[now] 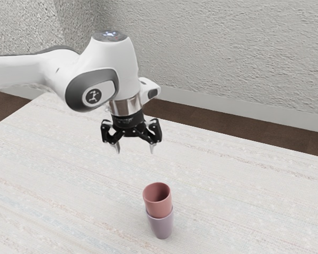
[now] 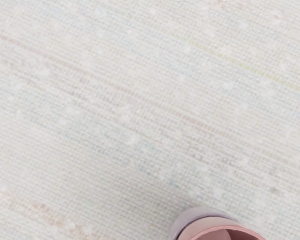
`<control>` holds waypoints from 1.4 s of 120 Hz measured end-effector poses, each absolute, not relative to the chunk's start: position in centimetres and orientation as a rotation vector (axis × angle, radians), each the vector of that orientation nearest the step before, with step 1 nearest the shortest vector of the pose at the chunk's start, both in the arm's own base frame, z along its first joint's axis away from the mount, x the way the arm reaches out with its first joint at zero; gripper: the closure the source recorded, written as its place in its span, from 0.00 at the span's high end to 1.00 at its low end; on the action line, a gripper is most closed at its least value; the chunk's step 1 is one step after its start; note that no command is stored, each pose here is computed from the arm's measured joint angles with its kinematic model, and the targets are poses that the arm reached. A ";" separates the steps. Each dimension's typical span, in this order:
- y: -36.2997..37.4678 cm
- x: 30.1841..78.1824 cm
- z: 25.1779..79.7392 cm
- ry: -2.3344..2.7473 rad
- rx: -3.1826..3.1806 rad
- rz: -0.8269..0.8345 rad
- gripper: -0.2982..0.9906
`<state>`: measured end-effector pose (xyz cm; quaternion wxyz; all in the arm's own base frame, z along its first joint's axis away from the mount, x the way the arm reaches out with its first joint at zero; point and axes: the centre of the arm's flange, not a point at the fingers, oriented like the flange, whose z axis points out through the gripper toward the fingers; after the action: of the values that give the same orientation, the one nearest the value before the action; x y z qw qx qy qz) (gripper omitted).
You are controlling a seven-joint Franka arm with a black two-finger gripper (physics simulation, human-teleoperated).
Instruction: Place the left cup onto the right cup
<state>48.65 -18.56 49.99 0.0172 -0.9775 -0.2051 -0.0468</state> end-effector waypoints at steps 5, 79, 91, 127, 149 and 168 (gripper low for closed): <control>-18.2 49.0 50.2 -0.623 -3.035 -0.146 0.77; -8.7 57.1 53.7 -0.441 -3.039 -0.235 0.77; -7.0 57.8 54.5 -0.418 -3.038 -0.252 0.77; -5.7 59.0 57.1 -0.294 -3.038 -0.258 0.77; -8.8 58.7 58.3 -0.138 -3.040 -0.254 0.77; -8.9 58.6 59.1 -0.072 -3.023 -0.266 0.77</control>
<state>58.64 -8.91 59.13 0.0529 -0.9945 -0.0236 -0.0877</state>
